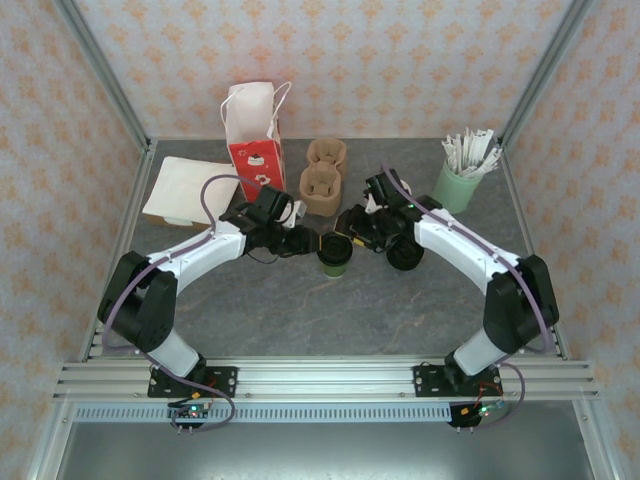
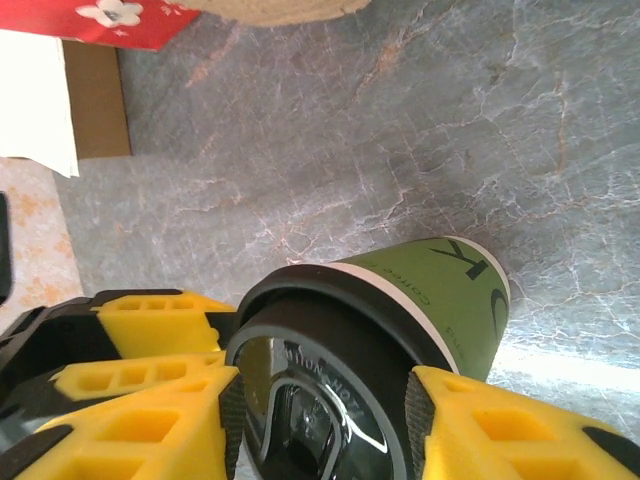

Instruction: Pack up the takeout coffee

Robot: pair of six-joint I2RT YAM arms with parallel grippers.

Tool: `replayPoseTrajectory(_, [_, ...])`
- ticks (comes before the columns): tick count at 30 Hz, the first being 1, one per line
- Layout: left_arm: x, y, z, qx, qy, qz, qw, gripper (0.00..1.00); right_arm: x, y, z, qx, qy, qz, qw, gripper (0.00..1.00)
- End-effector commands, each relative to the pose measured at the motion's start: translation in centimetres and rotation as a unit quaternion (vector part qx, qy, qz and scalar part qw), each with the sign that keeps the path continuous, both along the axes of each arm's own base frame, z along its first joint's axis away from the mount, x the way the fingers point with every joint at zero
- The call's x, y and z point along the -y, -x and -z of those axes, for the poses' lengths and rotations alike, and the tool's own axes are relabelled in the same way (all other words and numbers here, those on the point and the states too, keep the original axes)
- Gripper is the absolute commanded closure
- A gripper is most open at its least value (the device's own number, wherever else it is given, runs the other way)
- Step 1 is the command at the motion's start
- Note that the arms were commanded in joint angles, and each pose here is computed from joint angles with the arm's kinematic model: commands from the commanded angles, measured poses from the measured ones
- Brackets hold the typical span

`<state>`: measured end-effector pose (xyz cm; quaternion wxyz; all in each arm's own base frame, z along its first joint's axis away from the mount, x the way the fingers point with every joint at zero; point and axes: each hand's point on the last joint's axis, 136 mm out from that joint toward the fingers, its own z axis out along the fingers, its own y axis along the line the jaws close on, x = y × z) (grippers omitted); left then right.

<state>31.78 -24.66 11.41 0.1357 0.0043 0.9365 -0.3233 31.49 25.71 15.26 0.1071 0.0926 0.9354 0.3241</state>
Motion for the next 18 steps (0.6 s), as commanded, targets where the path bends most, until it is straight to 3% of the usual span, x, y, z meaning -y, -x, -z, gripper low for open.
replayPoseTrajectory(1, [-1.5,1.8,3.2,-0.046,-0.063,0.002,0.997,0.6,-0.6,-0.1,-0.1,0.003,0.008,-0.022,1.0,0.52])
replayPoseTrajectory(11, [-1.4,1.8,3.3,-0.046,-0.064,0.004,0.997,0.6,0.3,0.4,1.8,-0.018,0.048,-0.028,0.998,0.51])
replayPoseTrajectory(18, [-1.4,1.8,3.3,-0.044,-0.065,0.004,0.997,0.6,1.5,0.4,0.9,0.007,0.074,-0.025,0.997,0.49])
